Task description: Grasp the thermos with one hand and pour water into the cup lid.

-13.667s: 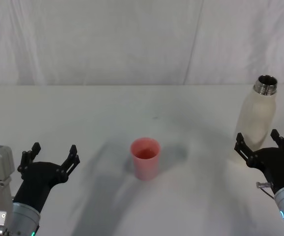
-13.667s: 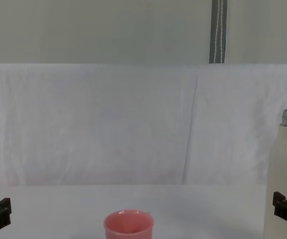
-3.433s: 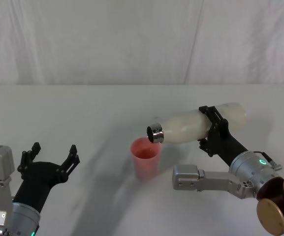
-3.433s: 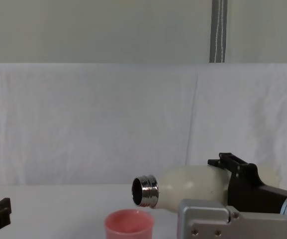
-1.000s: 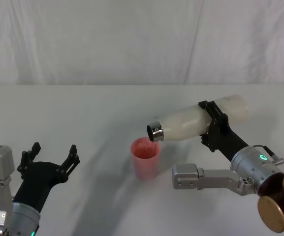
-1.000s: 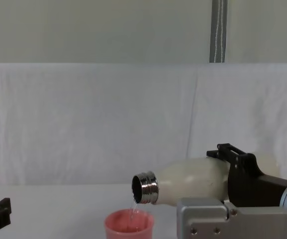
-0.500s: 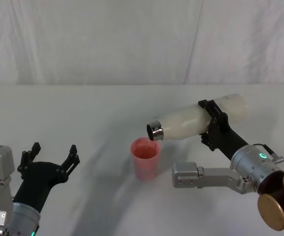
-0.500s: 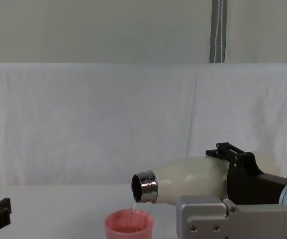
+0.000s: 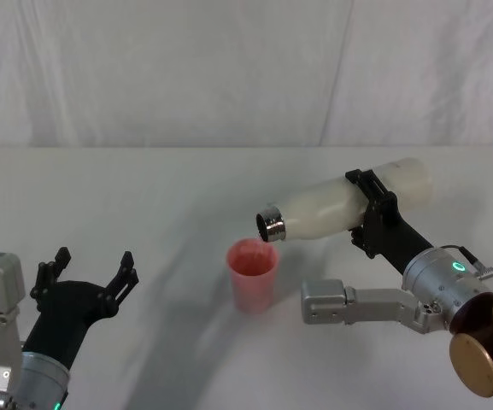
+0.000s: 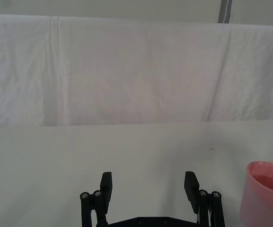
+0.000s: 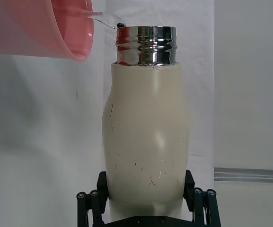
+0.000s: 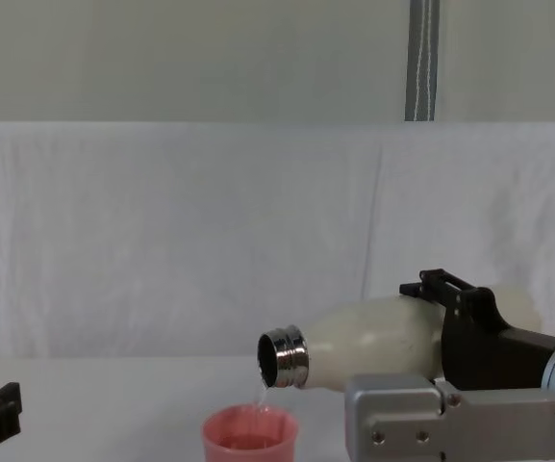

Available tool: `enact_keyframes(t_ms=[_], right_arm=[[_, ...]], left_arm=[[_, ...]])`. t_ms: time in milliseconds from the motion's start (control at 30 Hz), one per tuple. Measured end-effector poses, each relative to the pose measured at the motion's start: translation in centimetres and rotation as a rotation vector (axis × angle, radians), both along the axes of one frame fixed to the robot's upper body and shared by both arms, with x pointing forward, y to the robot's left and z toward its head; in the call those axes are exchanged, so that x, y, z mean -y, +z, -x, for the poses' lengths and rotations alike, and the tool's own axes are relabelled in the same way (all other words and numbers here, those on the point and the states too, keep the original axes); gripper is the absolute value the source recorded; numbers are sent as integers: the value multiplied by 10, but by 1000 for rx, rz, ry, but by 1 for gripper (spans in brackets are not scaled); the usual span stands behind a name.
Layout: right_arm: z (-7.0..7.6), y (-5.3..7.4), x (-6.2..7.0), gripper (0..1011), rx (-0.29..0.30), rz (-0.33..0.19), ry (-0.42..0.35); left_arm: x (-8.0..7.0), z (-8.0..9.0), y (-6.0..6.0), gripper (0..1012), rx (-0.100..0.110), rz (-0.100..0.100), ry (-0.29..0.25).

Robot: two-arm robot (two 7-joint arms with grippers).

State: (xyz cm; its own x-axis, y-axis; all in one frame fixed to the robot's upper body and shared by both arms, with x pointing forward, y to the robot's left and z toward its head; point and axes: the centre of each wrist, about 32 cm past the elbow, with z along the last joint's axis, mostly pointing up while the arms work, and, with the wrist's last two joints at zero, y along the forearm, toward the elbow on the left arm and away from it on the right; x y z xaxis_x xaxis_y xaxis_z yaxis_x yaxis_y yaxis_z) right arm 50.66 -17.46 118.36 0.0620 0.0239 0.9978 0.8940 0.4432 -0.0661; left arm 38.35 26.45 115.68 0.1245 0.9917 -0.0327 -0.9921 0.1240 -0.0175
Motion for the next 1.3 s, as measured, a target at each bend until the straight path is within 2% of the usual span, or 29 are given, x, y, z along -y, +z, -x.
enact_keyframes(t_ms=[1300], right_arm=[[-1, 1, 3, 951, 5, 3, -8]], left_arm=[[0, 0, 0, 1001, 0, 0, 0]])
